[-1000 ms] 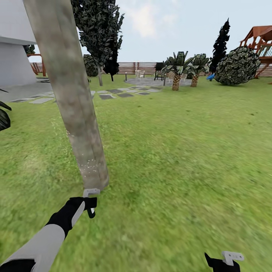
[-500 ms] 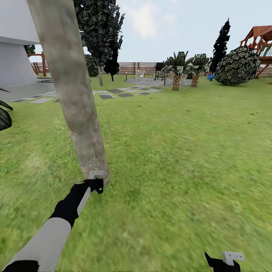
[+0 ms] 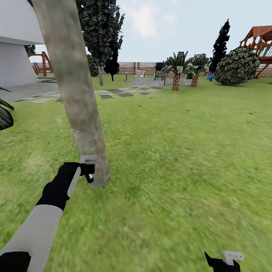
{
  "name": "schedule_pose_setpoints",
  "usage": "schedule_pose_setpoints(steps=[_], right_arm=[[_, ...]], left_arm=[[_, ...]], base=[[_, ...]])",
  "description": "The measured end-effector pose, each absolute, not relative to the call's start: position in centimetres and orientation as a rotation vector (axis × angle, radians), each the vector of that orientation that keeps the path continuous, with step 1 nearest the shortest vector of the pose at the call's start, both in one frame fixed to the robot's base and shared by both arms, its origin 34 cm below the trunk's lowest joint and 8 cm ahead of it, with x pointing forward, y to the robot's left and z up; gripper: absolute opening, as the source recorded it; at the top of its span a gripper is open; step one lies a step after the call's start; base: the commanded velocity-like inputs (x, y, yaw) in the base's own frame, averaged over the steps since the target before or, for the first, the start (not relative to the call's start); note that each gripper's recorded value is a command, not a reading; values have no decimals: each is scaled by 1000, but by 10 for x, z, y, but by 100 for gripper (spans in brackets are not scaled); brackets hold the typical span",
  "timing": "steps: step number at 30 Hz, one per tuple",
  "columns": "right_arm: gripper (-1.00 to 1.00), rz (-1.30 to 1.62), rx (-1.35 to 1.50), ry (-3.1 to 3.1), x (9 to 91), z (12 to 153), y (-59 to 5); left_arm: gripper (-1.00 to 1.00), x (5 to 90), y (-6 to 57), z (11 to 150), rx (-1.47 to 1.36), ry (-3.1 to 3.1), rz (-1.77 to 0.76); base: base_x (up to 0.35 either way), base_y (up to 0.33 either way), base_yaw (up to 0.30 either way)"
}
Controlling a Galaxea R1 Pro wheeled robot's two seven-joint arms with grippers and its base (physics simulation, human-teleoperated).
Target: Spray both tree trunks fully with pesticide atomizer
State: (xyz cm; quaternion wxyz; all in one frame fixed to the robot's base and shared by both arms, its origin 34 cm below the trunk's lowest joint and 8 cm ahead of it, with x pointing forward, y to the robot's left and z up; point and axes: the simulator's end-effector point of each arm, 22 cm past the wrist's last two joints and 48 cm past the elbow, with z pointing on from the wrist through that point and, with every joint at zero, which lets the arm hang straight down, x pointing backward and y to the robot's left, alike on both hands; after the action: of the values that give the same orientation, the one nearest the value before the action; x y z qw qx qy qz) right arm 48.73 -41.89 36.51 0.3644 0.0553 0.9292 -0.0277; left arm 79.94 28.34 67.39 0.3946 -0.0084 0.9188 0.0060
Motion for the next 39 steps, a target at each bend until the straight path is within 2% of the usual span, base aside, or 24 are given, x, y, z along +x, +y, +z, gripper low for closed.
schedule_pose_setpoints(steps=[12, 19, 26, 33, 37, 39], right_arm=[[100, -71, 142, 2391, 487, 365, -419], [100, -71, 142, 2391, 487, 365, -419], [100, -71, 143, 2391, 487, 365, -419], [100, -71, 143, 2391, 487, 365, -419], [100, -71, 143, 2392, 487, 365, -419], [100, -70, 143, 2392, 487, 365, -418]], left_arm=[[-100, 836, 281, 744, -28, 2245, 17], [-100, 827, 366, 751, -127, 2284, 119], [-100, 846, 304, 787, -82, 2253, 3], [-100, 877, 304, 880, -81, 2136, -3], [-100, 875, 304, 875, -80, 2142, -4], [-100, 862, 305, 826, -85, 2215, -4]], base=[[-77, 0, 0], [0, 0, 0], [0, 0, 0], [0, 0, 0], [0, 0, 0], [0, 0, 0]])
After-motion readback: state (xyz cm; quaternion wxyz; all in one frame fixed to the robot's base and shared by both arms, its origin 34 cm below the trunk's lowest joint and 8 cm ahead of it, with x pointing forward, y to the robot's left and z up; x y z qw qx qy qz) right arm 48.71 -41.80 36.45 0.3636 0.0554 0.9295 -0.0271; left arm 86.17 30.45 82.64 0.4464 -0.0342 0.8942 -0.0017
